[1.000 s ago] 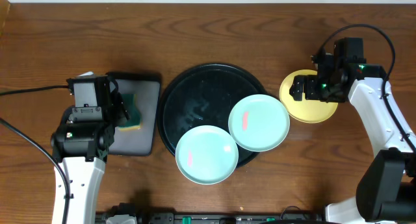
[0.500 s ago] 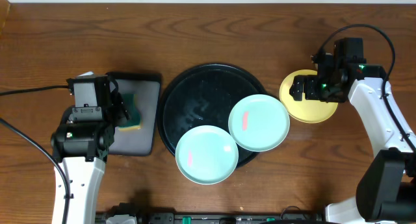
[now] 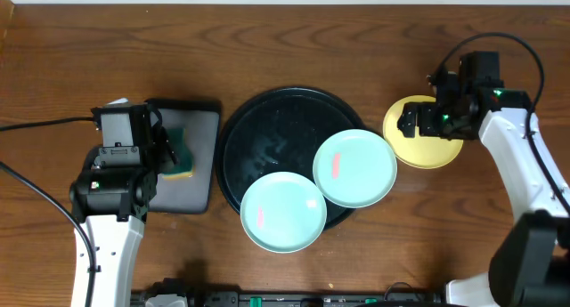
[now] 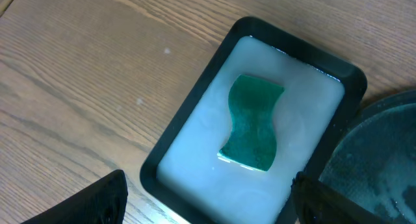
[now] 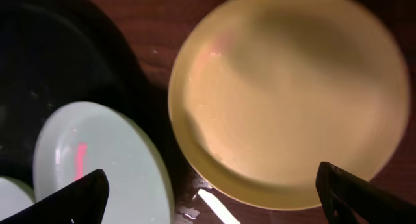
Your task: Clean dirty plates on tray and stack at the side
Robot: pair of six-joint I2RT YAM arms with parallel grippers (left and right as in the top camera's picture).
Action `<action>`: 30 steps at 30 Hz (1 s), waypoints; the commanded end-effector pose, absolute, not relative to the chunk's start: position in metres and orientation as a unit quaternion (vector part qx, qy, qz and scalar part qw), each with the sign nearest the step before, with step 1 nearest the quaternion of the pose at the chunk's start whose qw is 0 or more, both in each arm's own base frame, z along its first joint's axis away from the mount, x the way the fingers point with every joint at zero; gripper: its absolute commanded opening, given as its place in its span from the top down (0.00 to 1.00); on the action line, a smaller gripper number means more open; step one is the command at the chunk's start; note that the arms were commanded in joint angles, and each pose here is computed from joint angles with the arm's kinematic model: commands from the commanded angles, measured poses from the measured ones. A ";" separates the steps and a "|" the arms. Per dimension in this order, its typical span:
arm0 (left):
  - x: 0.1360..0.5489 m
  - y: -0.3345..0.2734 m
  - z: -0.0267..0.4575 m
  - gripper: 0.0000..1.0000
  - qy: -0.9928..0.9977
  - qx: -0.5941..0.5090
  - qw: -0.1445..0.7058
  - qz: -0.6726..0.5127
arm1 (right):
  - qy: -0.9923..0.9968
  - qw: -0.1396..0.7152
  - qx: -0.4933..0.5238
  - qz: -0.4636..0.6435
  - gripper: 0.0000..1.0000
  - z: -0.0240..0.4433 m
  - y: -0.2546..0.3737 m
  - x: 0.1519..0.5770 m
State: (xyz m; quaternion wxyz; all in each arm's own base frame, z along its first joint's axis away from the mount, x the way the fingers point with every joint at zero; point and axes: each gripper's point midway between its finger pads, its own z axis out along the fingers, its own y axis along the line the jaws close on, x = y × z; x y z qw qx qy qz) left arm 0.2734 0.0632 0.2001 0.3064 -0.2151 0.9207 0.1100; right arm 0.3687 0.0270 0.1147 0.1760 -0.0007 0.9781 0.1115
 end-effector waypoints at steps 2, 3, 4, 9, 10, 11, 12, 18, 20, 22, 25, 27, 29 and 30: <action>0.275 0.066 0.208 0.19 0.916 -0.220 0.315 0.115 | 0.959 0.259 -0.021 0.111 0.01 0.174 0.030 0.365; 0.275 0.066 0.208 0.19 0.916 -0.220 0.315 0.115 | 0.955 0.273 -0.022 0.110 0.01 0.184 0.030 0.363; 0.275 0.066 0.208 0.19 0.916 -0.220 0.315 0.115 | 0.949 0.294 -0.026 0.109 0.01 0.199 0.030 0.359; 0.275 0.066 0.208 0.19 0.916 -0.220 0.315 0.115 | 0.926 0.361 -0.036 0.106 0.01 0.247 0.033 0.343; 0.275 0.066 0.208 0.19 0.916 -0.219 0.314 0.115 | 0.921 0.373 -0.038 0.105 0.01 0.255 0.033 0.340; 0.275 0.066 0.208 0.19 0.916 -0.220 0.315 0.115 | 0.916 0.385 -0.039 0.104 0.01 0.263 0.033 0.336; 0.275 0.066 0.208 0.19 0.916 -0.220 0.315 0.115 | 0.912 0.395 -0.041 0.104 0.01 0.270 0.033 0.333; 0.275 0.066 0.208 0.19 0.916 -0.220 0.315 0.115 | 0.883 0.462 -0.037 0.075 0.01 0.313 0.025 0.307; 0.275 0.066 0.208 0.19 0.916 -0.220 0.315 0.115 | 0.873 0.482 -0.037 0.071 0.01 0.325 0.024 0.300; 0.275 0.066 0.208 0.19 0.916 -0.220 0.315 0.115 | 0.867 0.492 -0.038 0.070 0.01 0.332 0.024 0.293; 0.275 0.066 0.208 0.19 0.916 -0.220 0.315 0.115 | 0.859 0.505 -0.046 0.073 0.01 0.341 0.028 0.284; 0.275 0.066 0.208 0.19 0.916 -0.220 0.315 0.115 | 0.853 0.514 -0.055 0.075 0.01 0.346 0.032 0.280; 0.275 0.066 0.208 0.19 0.916 -0.220 0.315 0.115 | 0.848 0.521 -0.062 0.079 0.01 0.351 0.037 0.276; 0.275 0.066 0.208 0.19 0.916 -0.220 0.315 0.115 | 0.845 0.525 -0.065 0.080 0.01 0.353 0.039 0.275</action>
